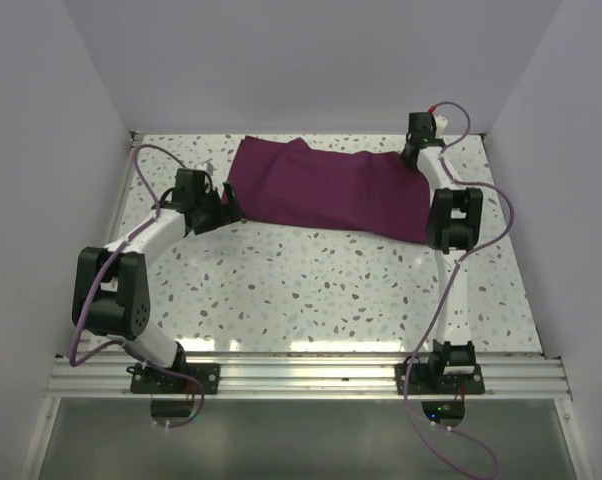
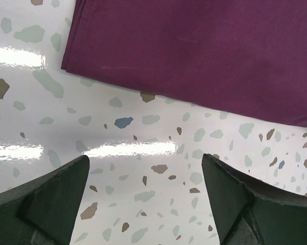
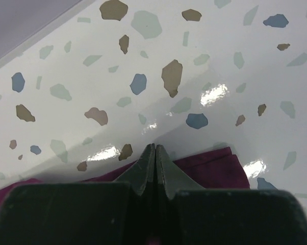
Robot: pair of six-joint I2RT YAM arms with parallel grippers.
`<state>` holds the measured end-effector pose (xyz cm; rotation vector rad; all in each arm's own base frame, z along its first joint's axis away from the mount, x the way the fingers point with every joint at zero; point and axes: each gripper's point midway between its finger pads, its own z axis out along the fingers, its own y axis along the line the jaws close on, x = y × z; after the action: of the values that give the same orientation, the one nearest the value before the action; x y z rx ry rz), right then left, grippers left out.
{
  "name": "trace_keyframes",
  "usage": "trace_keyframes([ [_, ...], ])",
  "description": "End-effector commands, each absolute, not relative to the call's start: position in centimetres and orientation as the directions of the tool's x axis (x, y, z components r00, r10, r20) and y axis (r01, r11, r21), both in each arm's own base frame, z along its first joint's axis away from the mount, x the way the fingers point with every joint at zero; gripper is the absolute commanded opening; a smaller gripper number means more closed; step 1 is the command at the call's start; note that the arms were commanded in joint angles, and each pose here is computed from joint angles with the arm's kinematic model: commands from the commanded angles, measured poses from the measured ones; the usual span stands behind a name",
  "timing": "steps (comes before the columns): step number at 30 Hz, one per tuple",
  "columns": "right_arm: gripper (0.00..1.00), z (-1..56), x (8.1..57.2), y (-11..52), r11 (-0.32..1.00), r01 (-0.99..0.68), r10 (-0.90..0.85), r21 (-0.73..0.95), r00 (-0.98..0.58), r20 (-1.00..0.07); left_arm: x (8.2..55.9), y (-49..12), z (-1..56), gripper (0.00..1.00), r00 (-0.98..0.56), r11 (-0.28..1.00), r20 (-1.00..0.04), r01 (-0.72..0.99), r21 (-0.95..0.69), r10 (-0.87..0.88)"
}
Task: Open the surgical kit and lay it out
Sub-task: Open the surgical kit at the center of the board.
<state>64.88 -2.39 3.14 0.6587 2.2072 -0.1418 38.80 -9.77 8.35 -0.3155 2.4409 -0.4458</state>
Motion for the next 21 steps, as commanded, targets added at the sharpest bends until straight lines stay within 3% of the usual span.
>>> trace_keyframes([
  [1,0.0,3.7,65.6,-1.4,0.876,0.467,0.396,0.124,-0.547,-0.738,38.9,-10.2,8.9,0.96,-0.764,0.911,-0.559,-0.087,-0.404,-0.321],
  [11,0.0,15.2,68.1,-0.9,0.865,0.417,0.433,0.279,-0.34,-0.835,40.1,-10.0,10.3,0.97,-0.741,0.917,-0.595,-0.071,-0.393,-0.312],
  [21,0.0,19.7,64.6,0.3,0.861,0.392,0.461,0.324,-0.334,-0.822,41.1,-9.7,12.5,0.97,-0.704,0.924,-0.643,-0.048,-0.38,-0.301],
])
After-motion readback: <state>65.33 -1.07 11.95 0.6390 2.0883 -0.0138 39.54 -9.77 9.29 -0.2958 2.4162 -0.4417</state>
